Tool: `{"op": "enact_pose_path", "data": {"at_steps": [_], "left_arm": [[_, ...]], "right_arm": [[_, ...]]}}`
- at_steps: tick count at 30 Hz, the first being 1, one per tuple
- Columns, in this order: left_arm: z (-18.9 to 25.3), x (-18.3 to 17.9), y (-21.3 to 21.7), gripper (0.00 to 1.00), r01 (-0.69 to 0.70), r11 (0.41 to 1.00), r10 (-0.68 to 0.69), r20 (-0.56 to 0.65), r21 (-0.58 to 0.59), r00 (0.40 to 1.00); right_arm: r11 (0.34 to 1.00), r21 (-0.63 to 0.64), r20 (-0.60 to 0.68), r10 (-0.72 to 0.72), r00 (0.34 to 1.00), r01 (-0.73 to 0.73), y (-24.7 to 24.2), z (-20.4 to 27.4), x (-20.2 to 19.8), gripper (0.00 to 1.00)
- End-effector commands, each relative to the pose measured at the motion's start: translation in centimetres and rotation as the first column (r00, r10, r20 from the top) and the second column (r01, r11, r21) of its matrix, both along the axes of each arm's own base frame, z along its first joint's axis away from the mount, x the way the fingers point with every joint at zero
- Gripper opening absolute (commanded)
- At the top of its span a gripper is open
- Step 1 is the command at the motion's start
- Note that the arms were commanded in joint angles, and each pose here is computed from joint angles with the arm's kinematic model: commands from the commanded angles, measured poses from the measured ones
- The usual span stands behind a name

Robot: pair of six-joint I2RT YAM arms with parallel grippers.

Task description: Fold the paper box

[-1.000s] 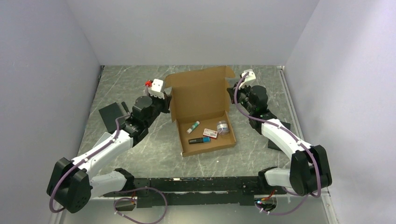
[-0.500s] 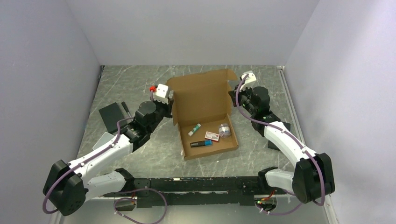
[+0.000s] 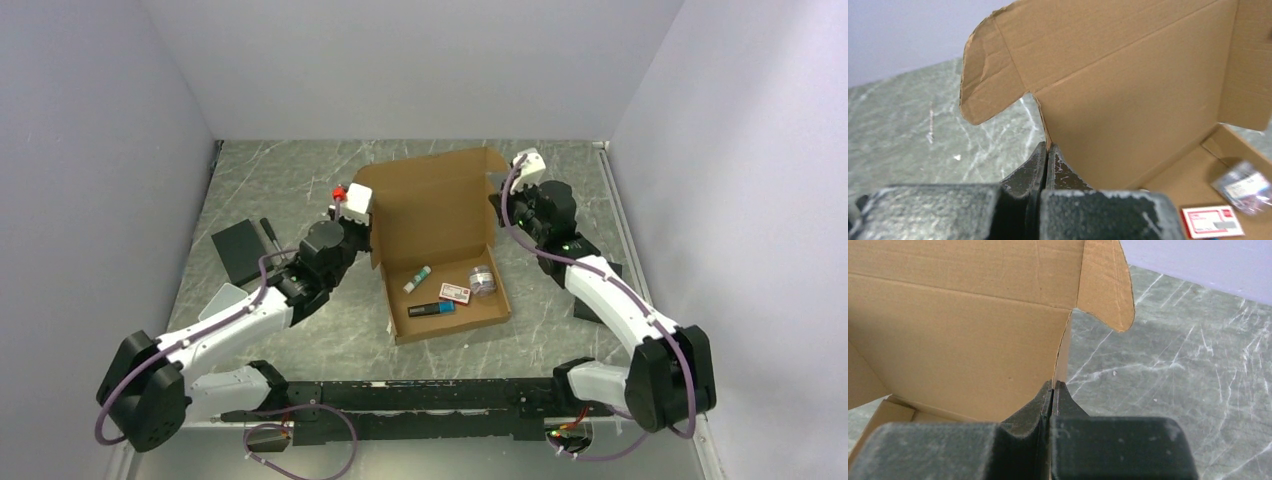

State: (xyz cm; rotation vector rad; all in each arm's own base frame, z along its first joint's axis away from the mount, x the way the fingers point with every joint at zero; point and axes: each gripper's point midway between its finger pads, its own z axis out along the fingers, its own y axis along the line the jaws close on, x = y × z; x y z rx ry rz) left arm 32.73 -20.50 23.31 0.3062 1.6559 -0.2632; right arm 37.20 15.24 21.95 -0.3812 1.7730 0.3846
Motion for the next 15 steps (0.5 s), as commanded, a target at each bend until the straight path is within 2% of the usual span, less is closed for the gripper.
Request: {"op": "enact_pose_path", "data": {"at_steps": [1, 9, 15], "left_arm": [[4.5, 2.6, -0.7, 0.0, -0.032, 0.997, 0.017, 0.193, 0.077, 0.981], [5.3, 9.7, 2.3, 0.0, -0.093, 0.991, 0.069, 0.234, 0.094, 0.97], [6.5, 14.0, 3.0, 0.0, -0.083, 0.991, 0.05, 0.277, 0.109, 0.96]], "right_arm": [[0.996, 0.023, 0.077, 0.087, 0.993, -0.089, 3.0, 3.5, 1.9, 0.0], [0.996, 0.012, 0.253, 0.082, 0.964, -0.088, 4.4, 7.2, 6.9, 0.0], [0.998, 0.035, 0.348, 0.029, 0.937, -0.044, 4.8, 8.4, 10.5, 0.0]]}}
